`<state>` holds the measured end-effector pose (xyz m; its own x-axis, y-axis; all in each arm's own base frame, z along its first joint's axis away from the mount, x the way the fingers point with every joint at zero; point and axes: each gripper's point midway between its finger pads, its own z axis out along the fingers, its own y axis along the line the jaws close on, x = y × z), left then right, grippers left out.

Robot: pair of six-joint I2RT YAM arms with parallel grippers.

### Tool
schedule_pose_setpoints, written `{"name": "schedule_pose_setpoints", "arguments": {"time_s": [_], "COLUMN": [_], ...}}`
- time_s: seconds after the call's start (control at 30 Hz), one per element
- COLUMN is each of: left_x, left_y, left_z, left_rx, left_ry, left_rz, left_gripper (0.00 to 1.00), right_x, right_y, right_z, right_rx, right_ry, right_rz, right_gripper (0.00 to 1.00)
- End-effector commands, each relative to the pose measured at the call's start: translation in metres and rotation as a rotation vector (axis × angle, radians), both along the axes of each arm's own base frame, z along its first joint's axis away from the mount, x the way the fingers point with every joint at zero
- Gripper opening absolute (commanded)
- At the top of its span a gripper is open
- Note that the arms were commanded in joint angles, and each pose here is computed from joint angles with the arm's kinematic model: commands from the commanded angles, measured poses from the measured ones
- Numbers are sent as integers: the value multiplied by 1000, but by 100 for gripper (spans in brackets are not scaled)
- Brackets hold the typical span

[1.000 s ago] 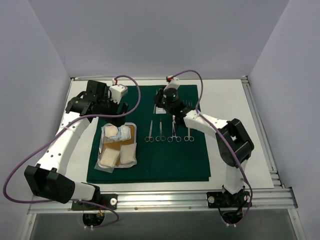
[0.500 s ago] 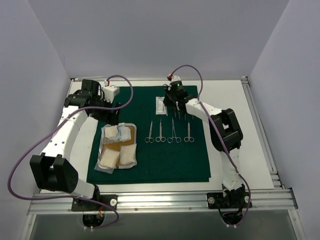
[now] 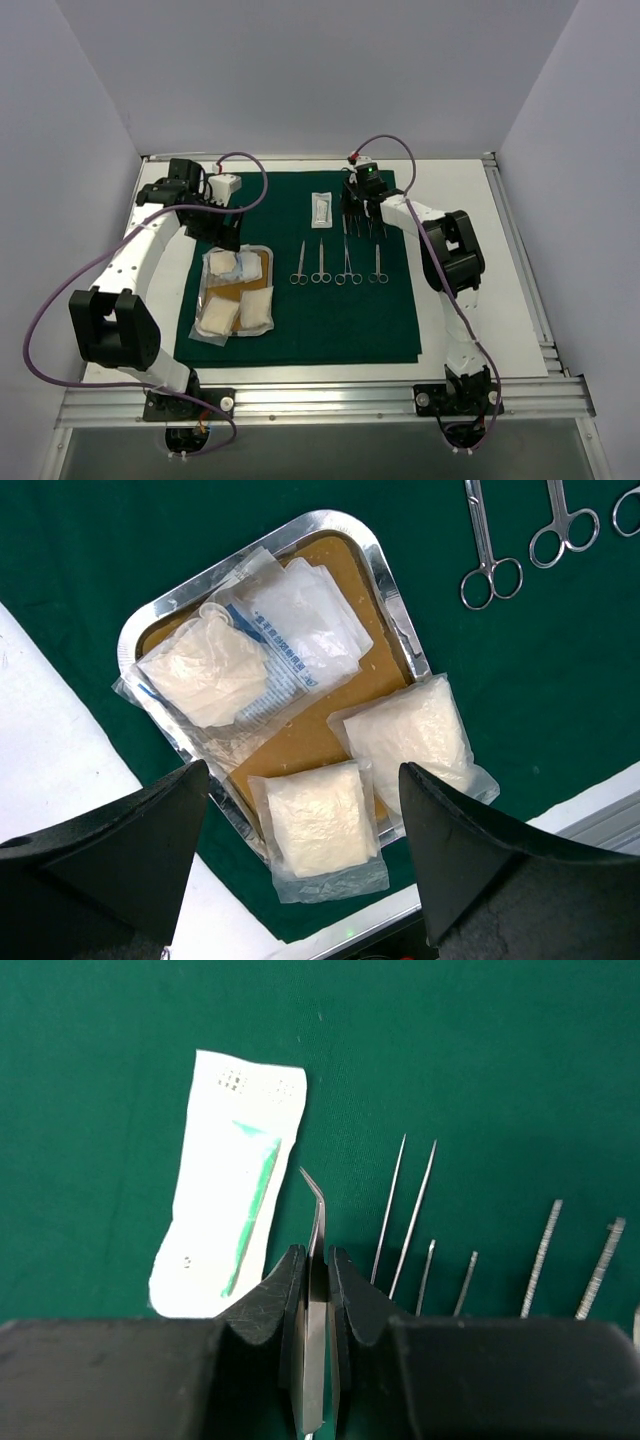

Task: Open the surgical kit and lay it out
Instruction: Place the medical item in the surgical kit.

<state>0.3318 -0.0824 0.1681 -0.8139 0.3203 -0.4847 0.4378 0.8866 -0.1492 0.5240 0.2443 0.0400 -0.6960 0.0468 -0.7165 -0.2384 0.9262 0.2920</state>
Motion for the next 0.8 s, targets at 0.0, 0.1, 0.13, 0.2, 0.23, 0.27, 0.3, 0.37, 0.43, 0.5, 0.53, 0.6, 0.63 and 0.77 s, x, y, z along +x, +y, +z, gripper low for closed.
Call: {"name": "schedule_pose_setpoints", "arguments": {"time_s": [0.0, 0.1, 0.13, 0.2, 0.23, 0.27, 0.3, 0.37, 0.43, 0.5, 0.53, 0.6, 0.63, 0.77], "left_x": [11, 13, 14, 14, 14, 14, 14, 14, 14, 14, 14, 14, 11, 11], "left_y": [-4, -5, -5, -5, -5, -5, -6, -7, -9, -10, -12, -17, -24, -49], "left_z": [8, 8, 8, 7, 7, 7, 7, 7, 7, 7, 8, 11, 14, 31], "left_rx": [-29, -30, -31, -33, -32, -32, -37, -41, -52, -56, -67, -93, -131, -255], "left_ry": [-39, -38, -38, -35, -35, -34, -33, -30, -29, -28, -28, -27, -24, -48], "left_rz": [-8, -10, -8, -7, -8, -8, -9, -10, -16, -22, -28, -47, -72, -172], "left_gripper": [86, 86, 86, 86, 86, 86, 86, 86, 85, 83, 82, 77, 75, 72], "right_x": [8, 7, 8, 10, 11, 13, 13, 13, 13, 15, 15, 16, 12, -17], "right_y": [12, 18, 19, 16, 14, 12, 12, 11, 11, 14, 15, 17, 21, 43], "right_z": [11, 13, 15, 15, 17, 18, 18, 23, 34, 46, 51, 65, 86, 185], "right_rx": [63, 123, 136, 169, 181, 201, 209, 216, 223, 240, 248, 270, 297, 481], "right_ry": [-28, -30, -34, -31, -33, -31, -31, -38, -62, -96, -106, -133, -168, -429], "right_rz": [37, 51, 56, 53, 49, 46, 46, 50, 62, 92, 101, 118, 141, 246], "right_gripper": [0, 0, 0, 0, 0, 0, 0, 0, 0, 0, 0, 0, 0, 0]}}
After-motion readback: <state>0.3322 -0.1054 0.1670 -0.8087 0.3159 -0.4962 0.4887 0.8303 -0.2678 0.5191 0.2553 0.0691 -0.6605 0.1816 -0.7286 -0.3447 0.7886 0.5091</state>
